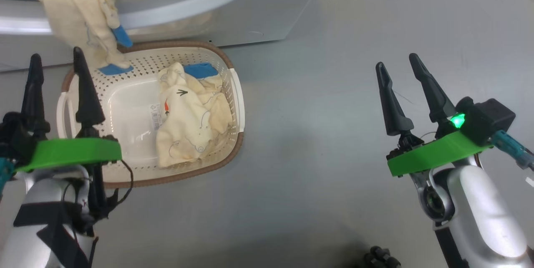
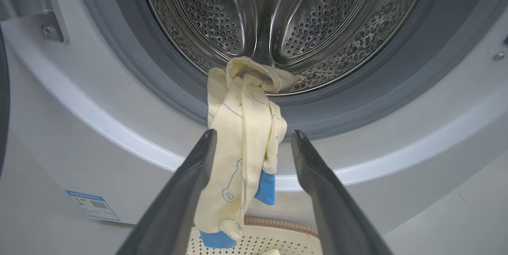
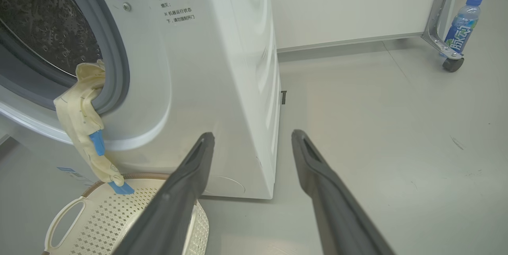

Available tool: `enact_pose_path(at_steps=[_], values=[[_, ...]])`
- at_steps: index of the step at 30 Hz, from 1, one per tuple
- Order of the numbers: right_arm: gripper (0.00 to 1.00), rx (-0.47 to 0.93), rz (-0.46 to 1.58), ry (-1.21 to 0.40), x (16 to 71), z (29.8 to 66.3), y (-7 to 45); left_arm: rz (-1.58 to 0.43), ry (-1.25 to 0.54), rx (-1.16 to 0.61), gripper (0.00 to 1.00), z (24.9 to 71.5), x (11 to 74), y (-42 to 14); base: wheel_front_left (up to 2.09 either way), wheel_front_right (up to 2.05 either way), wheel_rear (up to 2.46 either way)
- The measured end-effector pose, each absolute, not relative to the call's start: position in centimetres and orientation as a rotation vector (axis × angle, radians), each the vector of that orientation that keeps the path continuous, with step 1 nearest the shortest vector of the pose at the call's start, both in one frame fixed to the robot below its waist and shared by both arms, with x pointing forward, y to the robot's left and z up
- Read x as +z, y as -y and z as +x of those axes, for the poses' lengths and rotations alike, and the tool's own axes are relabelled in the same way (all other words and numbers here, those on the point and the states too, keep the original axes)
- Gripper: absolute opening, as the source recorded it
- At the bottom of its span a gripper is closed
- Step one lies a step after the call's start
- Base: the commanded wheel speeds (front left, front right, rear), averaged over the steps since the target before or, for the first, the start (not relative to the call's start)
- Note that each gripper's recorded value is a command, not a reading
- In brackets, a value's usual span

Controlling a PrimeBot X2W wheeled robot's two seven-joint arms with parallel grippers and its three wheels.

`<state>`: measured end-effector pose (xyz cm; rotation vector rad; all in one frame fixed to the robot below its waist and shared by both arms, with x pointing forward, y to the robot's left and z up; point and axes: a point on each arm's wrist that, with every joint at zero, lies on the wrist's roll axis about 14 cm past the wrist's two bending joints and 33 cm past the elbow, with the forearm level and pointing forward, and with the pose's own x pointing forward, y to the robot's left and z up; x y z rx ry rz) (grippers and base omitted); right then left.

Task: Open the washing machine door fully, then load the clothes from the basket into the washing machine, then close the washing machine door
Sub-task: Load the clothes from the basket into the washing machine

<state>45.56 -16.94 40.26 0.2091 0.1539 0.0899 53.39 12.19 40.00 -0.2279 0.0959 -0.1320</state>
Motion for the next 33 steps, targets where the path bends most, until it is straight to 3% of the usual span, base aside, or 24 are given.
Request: enact_pose_path(at_steps=[9, 22, 33], values=[[1.0, 0.07, 0.194, -0.201, 38.3, 45.6, 17.8, -0.265, -0.156, -0.173, 1.0, 56.5, 36.5, -10.3, 0.0, 0.0, 0.0], [1.0, 0.059, 0.184, -0.276, 34.7, 45.9, 18.2, -0.323, -0.329, -0.196, 1.0, 57.4, 28.6, -8.2, 0.0, 0.0, 0.0], [1.0, 0.063, 0.187, -0.309, 33.0, 46.0, 18.0, -0.375, -0.328, -0.185, 1.0, 58.9, 27.3, -8.3, 0.0, 0.0, 0.0]])
